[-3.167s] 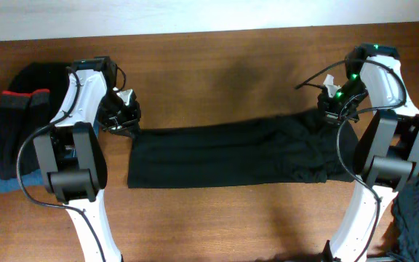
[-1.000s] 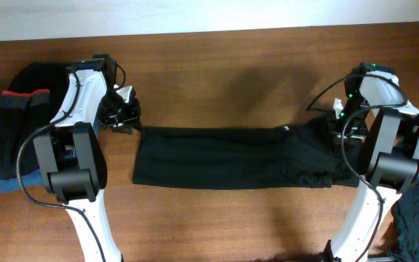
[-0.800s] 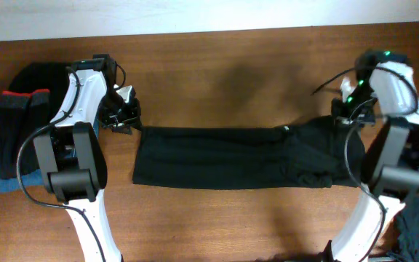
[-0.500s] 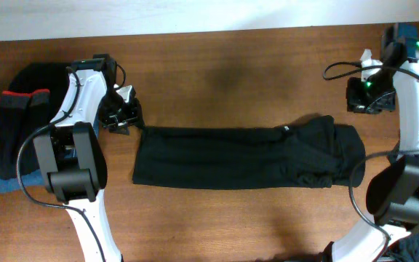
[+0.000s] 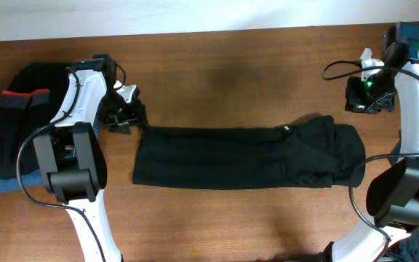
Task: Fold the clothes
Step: 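Release the corners and open both grippers above the sweatshirt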
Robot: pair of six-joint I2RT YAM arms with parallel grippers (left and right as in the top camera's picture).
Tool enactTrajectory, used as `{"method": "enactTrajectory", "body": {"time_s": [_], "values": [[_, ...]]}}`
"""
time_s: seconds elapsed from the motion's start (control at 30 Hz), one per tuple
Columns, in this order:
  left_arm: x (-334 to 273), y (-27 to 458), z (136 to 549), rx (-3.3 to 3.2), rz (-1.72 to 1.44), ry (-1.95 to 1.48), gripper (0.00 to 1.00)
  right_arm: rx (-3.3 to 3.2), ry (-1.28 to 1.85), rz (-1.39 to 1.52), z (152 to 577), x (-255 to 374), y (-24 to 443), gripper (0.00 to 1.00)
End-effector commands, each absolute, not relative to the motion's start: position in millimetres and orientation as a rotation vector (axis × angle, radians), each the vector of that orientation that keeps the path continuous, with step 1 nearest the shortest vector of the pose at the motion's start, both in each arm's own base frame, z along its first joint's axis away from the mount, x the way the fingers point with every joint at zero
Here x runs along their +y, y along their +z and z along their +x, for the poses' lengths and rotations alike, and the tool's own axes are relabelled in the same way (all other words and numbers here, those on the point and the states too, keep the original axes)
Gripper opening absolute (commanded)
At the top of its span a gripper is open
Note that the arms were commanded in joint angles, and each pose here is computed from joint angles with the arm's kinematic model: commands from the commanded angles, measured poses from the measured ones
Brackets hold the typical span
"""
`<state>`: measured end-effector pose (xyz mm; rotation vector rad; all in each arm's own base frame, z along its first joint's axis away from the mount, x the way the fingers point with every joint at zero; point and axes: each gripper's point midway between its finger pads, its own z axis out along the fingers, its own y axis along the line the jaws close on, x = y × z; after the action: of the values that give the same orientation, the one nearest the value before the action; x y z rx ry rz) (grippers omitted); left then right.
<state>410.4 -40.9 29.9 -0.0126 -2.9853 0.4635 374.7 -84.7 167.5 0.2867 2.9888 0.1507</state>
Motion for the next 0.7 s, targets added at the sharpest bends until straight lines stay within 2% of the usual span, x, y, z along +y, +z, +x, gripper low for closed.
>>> {"method": "enactTrajectory", "body": {"time_s": [0.0, 0.67], "values": [[-60.5, 48.6, 411.7, -3.003, -0.152, 0.635, 0.59, 2.976, 0.166, 0.284, 375.3, -83.8, 171.5, 0.19], [-65.7, 46.2, 412.3, -2.993, -0.063, 0.628, 0.58, 3.003, 0.174, 0.266, 368.9, -81.8, 170.8, 0.19]]}}
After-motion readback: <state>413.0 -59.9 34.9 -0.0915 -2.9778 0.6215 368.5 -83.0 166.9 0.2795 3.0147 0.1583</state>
